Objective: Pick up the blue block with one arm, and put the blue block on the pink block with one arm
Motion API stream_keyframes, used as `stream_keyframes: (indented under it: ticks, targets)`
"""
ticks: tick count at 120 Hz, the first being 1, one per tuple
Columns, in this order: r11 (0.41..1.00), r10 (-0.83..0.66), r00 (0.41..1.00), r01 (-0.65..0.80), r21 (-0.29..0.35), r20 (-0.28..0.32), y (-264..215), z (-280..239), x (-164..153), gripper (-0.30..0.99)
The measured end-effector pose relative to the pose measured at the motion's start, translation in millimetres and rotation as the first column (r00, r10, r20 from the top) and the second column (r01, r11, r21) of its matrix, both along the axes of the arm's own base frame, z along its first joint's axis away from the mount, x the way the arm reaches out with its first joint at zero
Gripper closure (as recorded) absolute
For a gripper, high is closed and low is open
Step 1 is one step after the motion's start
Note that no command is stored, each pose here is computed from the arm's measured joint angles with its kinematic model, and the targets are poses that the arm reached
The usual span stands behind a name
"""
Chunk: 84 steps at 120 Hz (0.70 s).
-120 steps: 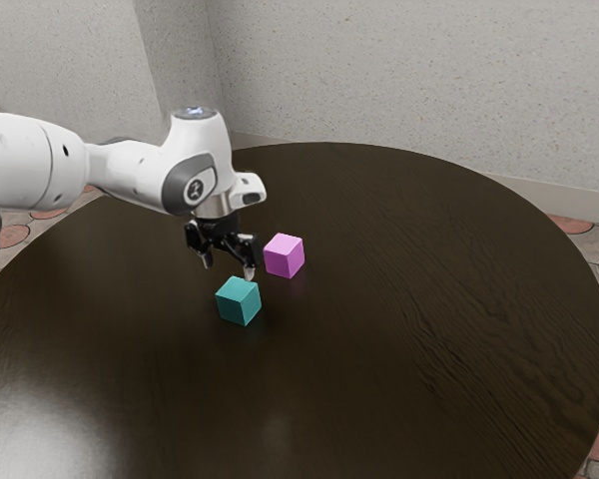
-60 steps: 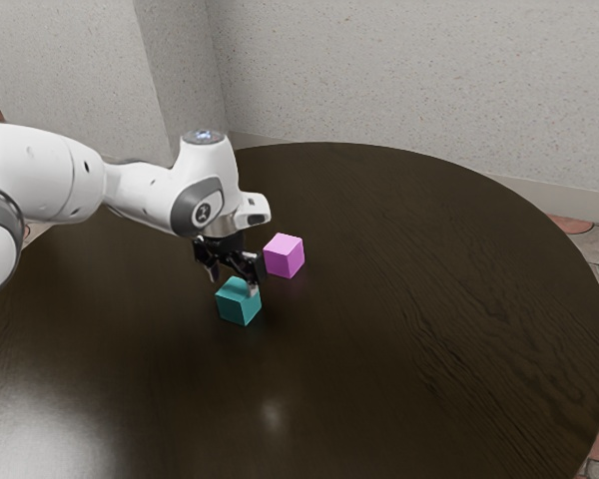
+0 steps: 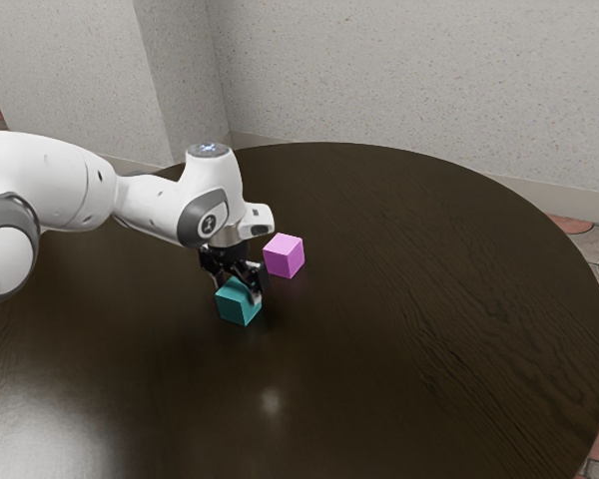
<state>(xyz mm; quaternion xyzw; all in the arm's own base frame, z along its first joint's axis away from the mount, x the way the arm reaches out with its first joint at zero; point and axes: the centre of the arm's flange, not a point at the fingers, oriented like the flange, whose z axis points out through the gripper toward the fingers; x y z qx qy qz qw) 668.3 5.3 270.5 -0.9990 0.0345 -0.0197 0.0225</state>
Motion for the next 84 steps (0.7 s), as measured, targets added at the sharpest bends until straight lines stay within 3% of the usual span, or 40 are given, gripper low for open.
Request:
stream_keyframes:
  ticks: [24, 53, 84]
  targets:
    - [1.000, -0.002, 1.000, 0.002, -0.001, -0.006, 1.2, -2.0, -1.8, 0.02]
    - [1.000, -0.004, 1.000, 0.004, -0.001, -0.007, 2.9, -1.2, -2.0, 0.24]
    - [1.000, -0.004, 1.000, 0.004, 0.004, -0.006, 4.1, 0.1, -2.0, 0.31]
